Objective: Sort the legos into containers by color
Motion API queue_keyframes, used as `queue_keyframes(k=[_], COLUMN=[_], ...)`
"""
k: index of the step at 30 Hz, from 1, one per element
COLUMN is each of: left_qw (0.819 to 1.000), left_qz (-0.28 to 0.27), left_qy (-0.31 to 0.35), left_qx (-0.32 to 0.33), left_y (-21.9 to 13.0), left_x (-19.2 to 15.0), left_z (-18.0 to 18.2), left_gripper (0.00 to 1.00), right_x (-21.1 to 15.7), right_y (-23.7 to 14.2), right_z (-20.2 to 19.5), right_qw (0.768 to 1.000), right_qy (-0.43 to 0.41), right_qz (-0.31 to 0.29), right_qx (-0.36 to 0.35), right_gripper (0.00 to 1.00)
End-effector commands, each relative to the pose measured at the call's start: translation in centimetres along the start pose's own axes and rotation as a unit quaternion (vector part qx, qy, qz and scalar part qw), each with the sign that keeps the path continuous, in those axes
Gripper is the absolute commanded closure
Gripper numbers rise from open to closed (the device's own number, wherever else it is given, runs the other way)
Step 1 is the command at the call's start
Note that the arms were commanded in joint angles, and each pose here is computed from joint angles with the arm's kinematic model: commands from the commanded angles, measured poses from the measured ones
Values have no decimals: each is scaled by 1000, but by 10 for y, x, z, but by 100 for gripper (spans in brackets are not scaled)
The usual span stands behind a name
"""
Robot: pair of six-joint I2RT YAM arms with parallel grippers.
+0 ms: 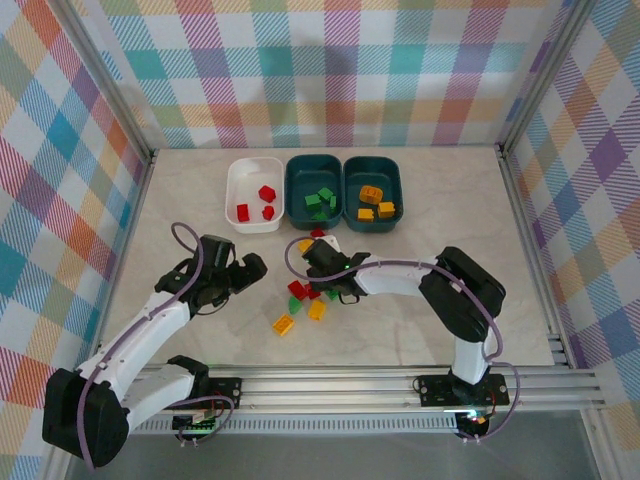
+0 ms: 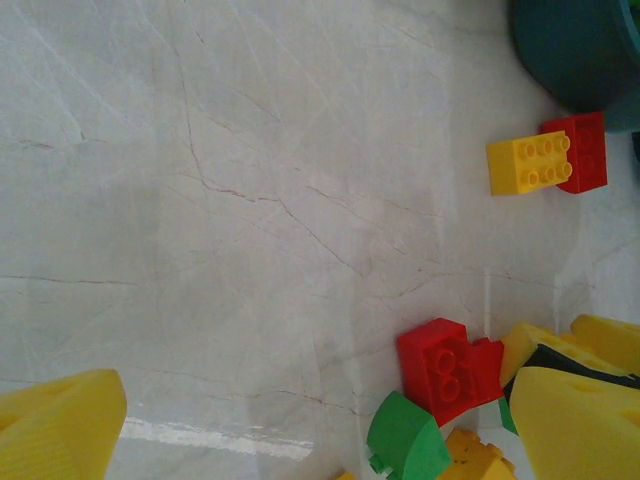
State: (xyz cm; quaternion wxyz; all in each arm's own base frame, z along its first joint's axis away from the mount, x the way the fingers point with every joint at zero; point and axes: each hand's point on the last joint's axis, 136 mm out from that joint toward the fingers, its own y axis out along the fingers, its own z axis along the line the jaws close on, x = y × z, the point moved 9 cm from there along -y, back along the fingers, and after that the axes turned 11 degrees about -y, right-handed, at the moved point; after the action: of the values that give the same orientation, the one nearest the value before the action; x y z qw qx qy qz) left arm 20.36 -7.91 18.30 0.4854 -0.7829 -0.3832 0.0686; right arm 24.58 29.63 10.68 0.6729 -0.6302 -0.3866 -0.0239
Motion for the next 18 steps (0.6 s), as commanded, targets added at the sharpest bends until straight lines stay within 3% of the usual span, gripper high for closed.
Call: queue_keyframes(k=[1,18], left_qw=[1000,1000], left_qz=[-1,12], left_qy=[6,22], left_qx=[4,-5], left_y=[-1,-3], left_x=[-2,-2], left_z=[3,-4], left_gripper=[2,2], right_x=[-11,20], right_y=[9,-19], right_z=[0,-12], right_qw=[999,999], right_qy=[-16,-14], right_qz=[29,-34], right_qx=[-5,-35], right_gripper=[36,41])
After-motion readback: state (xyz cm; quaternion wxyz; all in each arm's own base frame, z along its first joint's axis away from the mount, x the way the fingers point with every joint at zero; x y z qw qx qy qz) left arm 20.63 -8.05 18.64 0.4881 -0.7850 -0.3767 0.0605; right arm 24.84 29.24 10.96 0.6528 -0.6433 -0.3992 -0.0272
